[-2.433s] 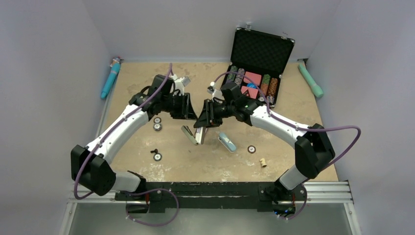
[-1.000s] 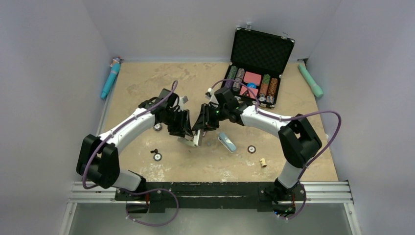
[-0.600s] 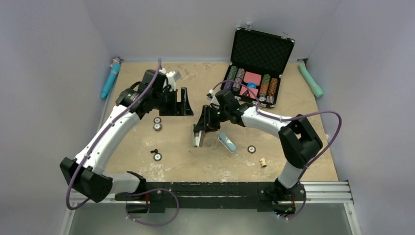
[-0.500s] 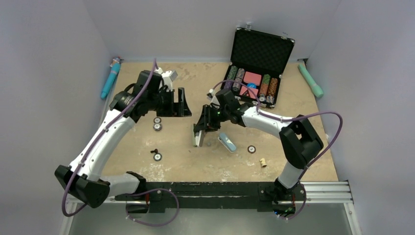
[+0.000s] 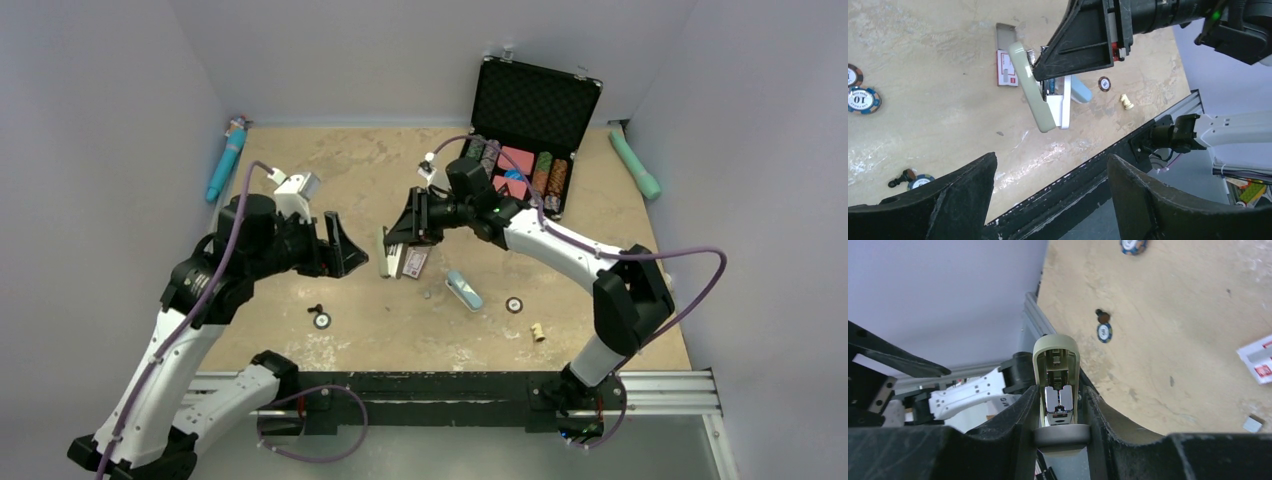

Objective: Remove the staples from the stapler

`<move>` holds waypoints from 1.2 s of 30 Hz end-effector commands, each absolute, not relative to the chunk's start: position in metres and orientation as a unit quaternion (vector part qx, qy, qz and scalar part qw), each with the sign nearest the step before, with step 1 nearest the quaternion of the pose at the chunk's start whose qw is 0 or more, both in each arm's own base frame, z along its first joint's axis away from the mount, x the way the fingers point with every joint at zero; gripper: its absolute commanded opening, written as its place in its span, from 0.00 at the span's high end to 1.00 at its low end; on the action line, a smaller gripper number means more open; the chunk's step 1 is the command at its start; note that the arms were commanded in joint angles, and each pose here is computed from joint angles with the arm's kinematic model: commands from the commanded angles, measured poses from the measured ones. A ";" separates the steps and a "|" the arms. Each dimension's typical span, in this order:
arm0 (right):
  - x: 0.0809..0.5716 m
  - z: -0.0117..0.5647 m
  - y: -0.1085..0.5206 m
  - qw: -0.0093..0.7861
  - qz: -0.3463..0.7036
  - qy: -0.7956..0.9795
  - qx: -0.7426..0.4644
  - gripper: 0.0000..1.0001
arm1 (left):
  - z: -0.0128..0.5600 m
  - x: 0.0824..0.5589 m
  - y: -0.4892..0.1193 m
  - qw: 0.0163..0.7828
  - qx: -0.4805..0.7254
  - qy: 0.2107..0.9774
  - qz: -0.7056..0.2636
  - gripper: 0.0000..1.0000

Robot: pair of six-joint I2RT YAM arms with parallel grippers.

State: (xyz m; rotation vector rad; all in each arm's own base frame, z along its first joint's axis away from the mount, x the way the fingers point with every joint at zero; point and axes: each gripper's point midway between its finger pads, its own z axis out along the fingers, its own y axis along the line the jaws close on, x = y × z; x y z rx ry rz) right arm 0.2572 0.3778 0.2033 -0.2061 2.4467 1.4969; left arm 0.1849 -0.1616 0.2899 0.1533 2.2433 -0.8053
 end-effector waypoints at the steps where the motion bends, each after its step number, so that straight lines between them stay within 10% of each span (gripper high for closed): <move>1: 0.255 0.284 0.388 0.171 0.591 0.780 -0.117 1.00 | 0.317 0.177 -0.170 0.393 0.082 0.844 -0.356 0.15; 18: 0.207 0.436 0.380 0.232 0.725 0.606 -0.231 1.00 | 0.403 0.161 -0.194 0.444 0.122 0.750 -0.474 0.00; 36: 0.176 0.479 0.371 0.252 0.766 0.537 -0.247 1.00 | 0.432 0.165 -0.222 0.425 0.137 0.698 -0.560 0.29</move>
